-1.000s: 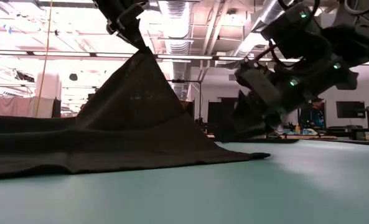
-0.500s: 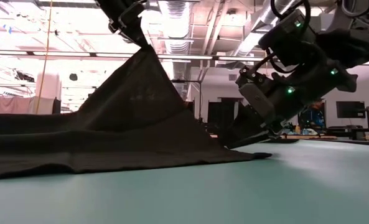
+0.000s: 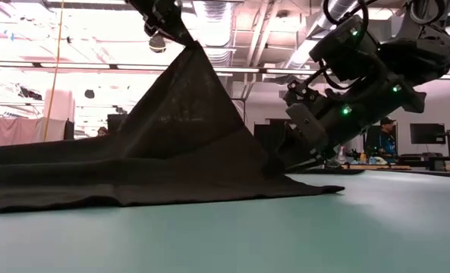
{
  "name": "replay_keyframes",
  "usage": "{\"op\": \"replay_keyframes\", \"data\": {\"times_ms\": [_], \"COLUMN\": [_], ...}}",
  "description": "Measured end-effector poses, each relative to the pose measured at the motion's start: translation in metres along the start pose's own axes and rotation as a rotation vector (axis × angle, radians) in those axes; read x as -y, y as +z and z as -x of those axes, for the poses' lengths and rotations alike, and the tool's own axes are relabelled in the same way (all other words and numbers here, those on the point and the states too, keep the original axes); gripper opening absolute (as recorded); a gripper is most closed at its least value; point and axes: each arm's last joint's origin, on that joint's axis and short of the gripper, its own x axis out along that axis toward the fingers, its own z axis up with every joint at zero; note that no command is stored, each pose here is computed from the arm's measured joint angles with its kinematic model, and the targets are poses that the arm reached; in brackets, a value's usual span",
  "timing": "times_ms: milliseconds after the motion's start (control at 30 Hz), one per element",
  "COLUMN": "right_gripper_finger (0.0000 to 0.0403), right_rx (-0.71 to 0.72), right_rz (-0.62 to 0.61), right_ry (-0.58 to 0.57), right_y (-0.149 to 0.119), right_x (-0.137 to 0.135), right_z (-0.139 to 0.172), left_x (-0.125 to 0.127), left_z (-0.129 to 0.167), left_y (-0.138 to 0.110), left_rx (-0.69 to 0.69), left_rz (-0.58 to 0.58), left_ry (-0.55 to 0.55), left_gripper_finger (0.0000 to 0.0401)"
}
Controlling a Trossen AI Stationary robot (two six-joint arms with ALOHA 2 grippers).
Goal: Roll towel
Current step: Fold the brown towel
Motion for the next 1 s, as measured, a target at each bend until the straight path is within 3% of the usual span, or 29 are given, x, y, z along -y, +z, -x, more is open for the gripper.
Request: {"op": "replay_keyframes", "data": {"times_ms": [133, 300, 500, 667, 833, 1000], "right_gripper_finger": [0.0222, 0.0222, 0.0222, 0.0222, 0.0222, 0.0222], "right_rx": [0.033, 0.078, 0.245, 0.269, 0.280, 0.314], "right_rz": [0.074, 0.114, 0.202, 0.297, 0.357, 0.355], "right_ry": [0.005, -0.016, -0.028, -0.068, -0.089, 0.010], "right_y": [0.013, 0.035, 0.072, 0.088, 0.102, 0.117], "right_x": [0.001, 0.009, 0.017, 0.024, 0.028, 0.029], "right_z": [0.008, 0.024, 0.038, 0.035, 0.025, 0.023], "left_x": [0.002, 0.005, 0.021, 0.036, 0.047, 0.043], "left_z": [0.000, -0.006, -0.039, -0.060, -0.056, -0.042], "left_y": [-0.001, -0.002, -0.013, -0.014, -0.008, -0.002], "left_rx": [0.003, -0.007, -0.073, -0.037, 0.016, 0.045], "left_rz": [-0.074, -0.082, -0.172, -0.202, -0.270, -0.285], "left_ry": [-0.064, -0.087, -0.130, -0.169, -0.141, -0.109], "left_gripper_finger": [0.0000, 0.0000, 0.0000, 0.0000, 0.0000, 0.0000]}}
